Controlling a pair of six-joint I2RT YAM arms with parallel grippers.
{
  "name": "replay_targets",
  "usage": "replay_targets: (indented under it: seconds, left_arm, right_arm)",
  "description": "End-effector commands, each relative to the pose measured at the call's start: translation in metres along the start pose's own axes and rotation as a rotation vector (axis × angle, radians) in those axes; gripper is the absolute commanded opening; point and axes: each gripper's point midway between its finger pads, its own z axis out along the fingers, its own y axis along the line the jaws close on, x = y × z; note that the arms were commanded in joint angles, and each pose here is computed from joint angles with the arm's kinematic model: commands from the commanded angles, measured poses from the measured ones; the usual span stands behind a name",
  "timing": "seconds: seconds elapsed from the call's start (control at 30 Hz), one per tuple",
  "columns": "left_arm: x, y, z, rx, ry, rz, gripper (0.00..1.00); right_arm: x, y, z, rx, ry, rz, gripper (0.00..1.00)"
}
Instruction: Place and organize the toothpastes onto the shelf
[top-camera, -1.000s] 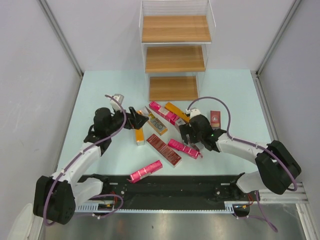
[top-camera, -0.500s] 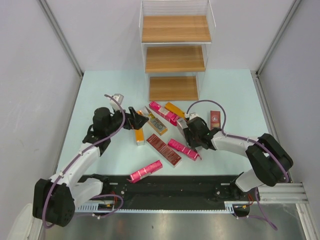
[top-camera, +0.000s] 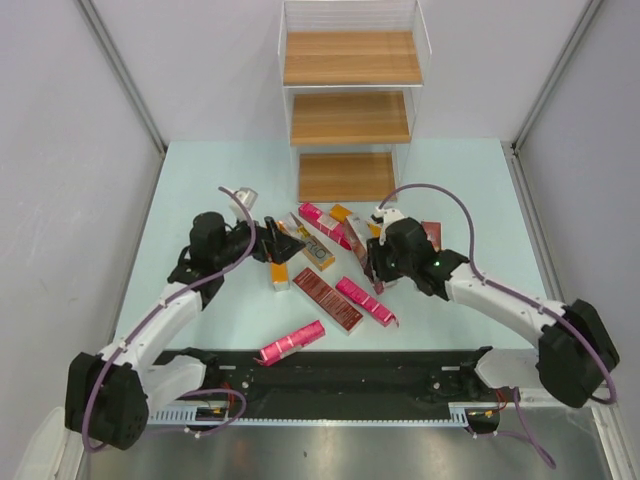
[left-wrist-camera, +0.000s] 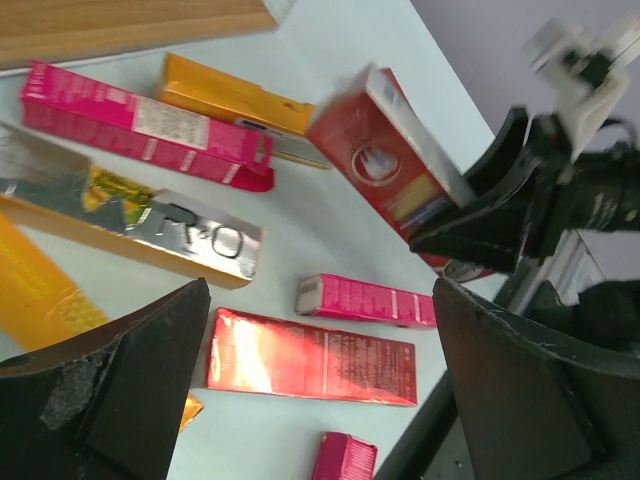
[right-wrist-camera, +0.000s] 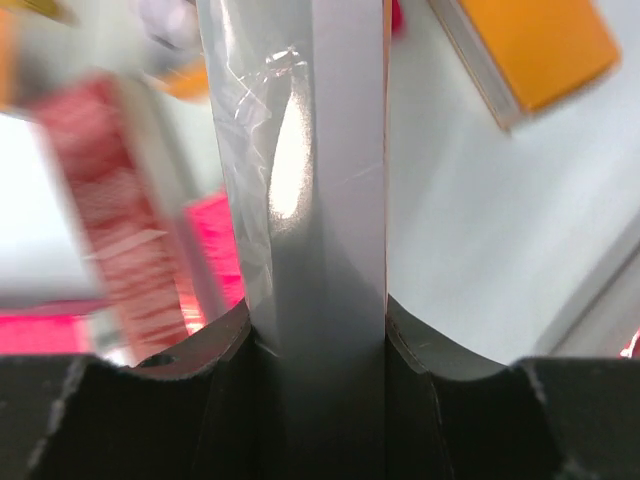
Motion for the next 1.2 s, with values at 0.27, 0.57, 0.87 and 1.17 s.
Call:
replay_targets:
  seconds: [0.27,0.57,0.87,1.17]
  left_arm:
    - [0.0,-0.104,0.028,0.541,0.047,0.07,1.0]
    - [-0.007,-0.15,0.01,0.791,-0.047,0.12,1.0]
    - [-0.016,-0.168,0.001,0.997,-0.088,0.014,0.51]
    - [-0.021,-0.173,0.003,1.012,-0.085,0.004,0.19]
  right_arm:
    - [-0.098,0.123,-0.125,-0.696,-0.32,-0.013,0.34]
    - [-0.096,0.134,-0.137,-0.77,-0.302,0.007,0.34]
    - [-0.095,0.152,-0.14,-0.82,-0.297,0.009,0.34]
    - [-0.088,0.15,-0.138,-0.794,-0.28,-0.004,0.55]
